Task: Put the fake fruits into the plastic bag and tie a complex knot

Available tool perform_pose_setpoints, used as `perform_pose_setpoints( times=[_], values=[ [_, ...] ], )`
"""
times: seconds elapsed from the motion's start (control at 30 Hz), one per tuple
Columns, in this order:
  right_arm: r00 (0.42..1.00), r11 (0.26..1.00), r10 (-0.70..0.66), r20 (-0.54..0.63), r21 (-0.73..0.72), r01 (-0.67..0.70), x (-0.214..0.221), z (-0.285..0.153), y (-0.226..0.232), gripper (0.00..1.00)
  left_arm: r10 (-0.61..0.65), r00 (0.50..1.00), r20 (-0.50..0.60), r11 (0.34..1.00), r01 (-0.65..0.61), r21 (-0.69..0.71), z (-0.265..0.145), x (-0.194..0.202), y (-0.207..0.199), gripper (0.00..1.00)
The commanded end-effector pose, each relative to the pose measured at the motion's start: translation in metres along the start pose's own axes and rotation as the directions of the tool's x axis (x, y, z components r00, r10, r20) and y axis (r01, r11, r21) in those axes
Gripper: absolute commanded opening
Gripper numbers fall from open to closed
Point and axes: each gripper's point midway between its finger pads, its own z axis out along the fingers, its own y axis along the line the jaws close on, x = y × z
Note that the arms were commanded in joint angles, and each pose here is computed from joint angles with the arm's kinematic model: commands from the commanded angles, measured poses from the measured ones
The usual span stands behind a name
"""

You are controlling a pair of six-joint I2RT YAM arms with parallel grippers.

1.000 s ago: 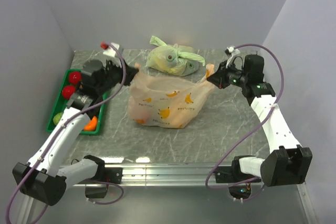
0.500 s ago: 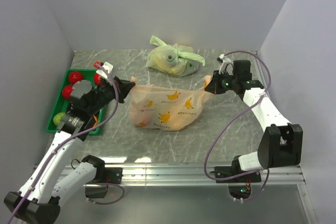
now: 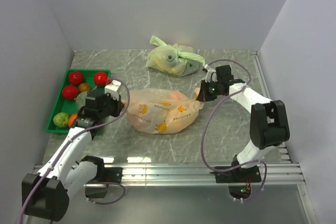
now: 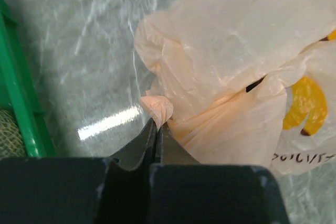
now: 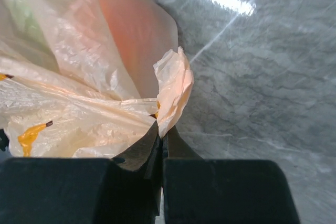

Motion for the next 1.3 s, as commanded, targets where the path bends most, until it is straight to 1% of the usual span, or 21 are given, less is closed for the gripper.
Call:
perform_pose_setpoints(
  times=[0.0,0.1,0.27,0.33,0.37,0.4,0.5,0.57,0.6,0.63,0.67,0.7,0.77,0.87,0.9,0.93,1.03,1.13,1.2,1.27],
  values=[
    [1.000,0.996,0.007,-0.022,0.091,-0.005,0.001,0.005,-0.021,0.00,0.085,0.996,-0.016,0.994,-0.085,-0.069,0.003,0.011,0.020,0.00],
    [0.998,0.995,0.021,-0.054,0.099,-0.016,0.012,0.014,-0.026,0.00,0.091,0.994,-0.057,0.992,-0.095,-0.088,0.010,0.026,0.027,0.00],
    [0.997,0.991,0.035,-0.075,0.132,-0.024,0.021,0.019,-0.034,0.00,0.081,0.983,-0.167,0.991,-0.097,-0.088,0.027,0.047,0.035,0.00],
    [0.997,0.989,0.033,-0.072,0.146,-0.022,0.020,0.018,-0.036,0.00,0.075,0.983,-0.171,0.993,-0.089,-0.079,0.032,0.046,0.036,0.00],
    [0.997,0.989,0.029,-0.074,0.148,-0.018,0.020,0.017,-0.036,0.00,0.074,0.985,-0.158,0.994,-0.085,-0.068,0.032,0.042,0.035,0.00],
    [0.997,0.987,0.028,-0.073,0.157,-0.016,0.020,0.016,-0.037,0.00,0.083,0.988,-0.129,0.996,-0.086,-0.021,0.033,0.035,0.027,0.00],
    [0.998,0.985,0.010,-0.060,0.171,0.001,0.015,0.005,-0.034,0.00,0.118,0.993,-0.011,0.992,-0.118,0.034,0.026,-0.001,0.016,0.00],
    [0.998,0.980,-0.052,-0.042,0.192,0.059,0.005,-0.007,-0.032,0.00,0.149,0.986,0.073,0.985,-0.154,0.072,0.017,-0.033,0.006,0.00],
    [0.997,0.977,-0.069,-0.035,0.200,0.074,0.000,-0.012,-0.032,0.00,0.169,0.981,0.093,0.980,-0.177,0.088,0.015,-0.042,0.003,0.00],
    [0.996,0.974,-0.087,-0.027,0.206,0.090,-0.005,-0.017,-0.030,0.00,0.181,0.978,0.102,0.969,-0.196,0.153,0.010,-0.047,-0.009,0.00],
    [0.992,0.970,-0.128,-0.015,0.207,0.128,-0.017,-0.025,-0.023,0.00,0.209,0.966,0.149,0.956,-0.234,0.177,0.003,-0.068,-0.015,0.00],
    [0.988,0.967,-0.153,-0.004,0.208,0.150,-0.024,-0.028,-0.018,0.00,0.242,0.954,0.176,0.939,-0.276,0.206,0.000,-0.076,-0.021,0.00],
    [0.971,0.951,-0.237,0.025,0.209,0.227,-0.043,-0.036,0.001,0.00,0.257,0.935,0.244,0.902,-0.323,0.287,-0.011,-0.097,-0.040,0.00],
    [0.945,0.934,-0.322,0.050,0.178,0.309,-0.060,-0.038,0.033,0.00,0.273,0.920,0.281,0.848,-0.368,0.381,-0.016,-0.108,-0.060,0.00],
    [0.940,0.932,-0.335,0.060,0.170,0.321,-0.064,-0.039,0.039,0.00,0.290,0.913,0.288,0.836,-0.389,0.388,-0.015,-0.111,-0.063,0.00],
    [0.933,0.929,-0.351,0.078,0.155,0.337,-0.072,-0.041,0.049,0.00,0.295,0.915,0.275,0.829,-0.388,0.403,-0.009,-0.108,-0.065,0.00],
    [0.923,0.927,-0.371,0.106,0.105,0.361,-0.080,-0.039,0.074,0.00,0.320,0.904,0.284,0.785,-0.421,0.455,-0.004,-0.106,-0.078,0.00],
    [0.915,0.926,-0.376,0.146,0.016,0.378,-0.085,-0.037,0.103,0.00,0.315,0.896,0.313,0.737,-0.438,0.514,-0.003,-0.104,-0.097,0.00],
    [0.908,0.916,-0.386,0.162,-0.044,0.398,-0.082,-0.034,0.123,0.00,0.316,0.883,0.346,0.683,-0.465,0.563,-0.006,-0.103,-0.112,0.00],
    [0.904,0.907,-0.389,0.175,-0.098,0.409,-0.081,-0.030,0.138,0.00,0.314,0.877,0.363,0.647,-0.477,0.595,-0.007,-0.100,-0.125,0.00]
  ],
)
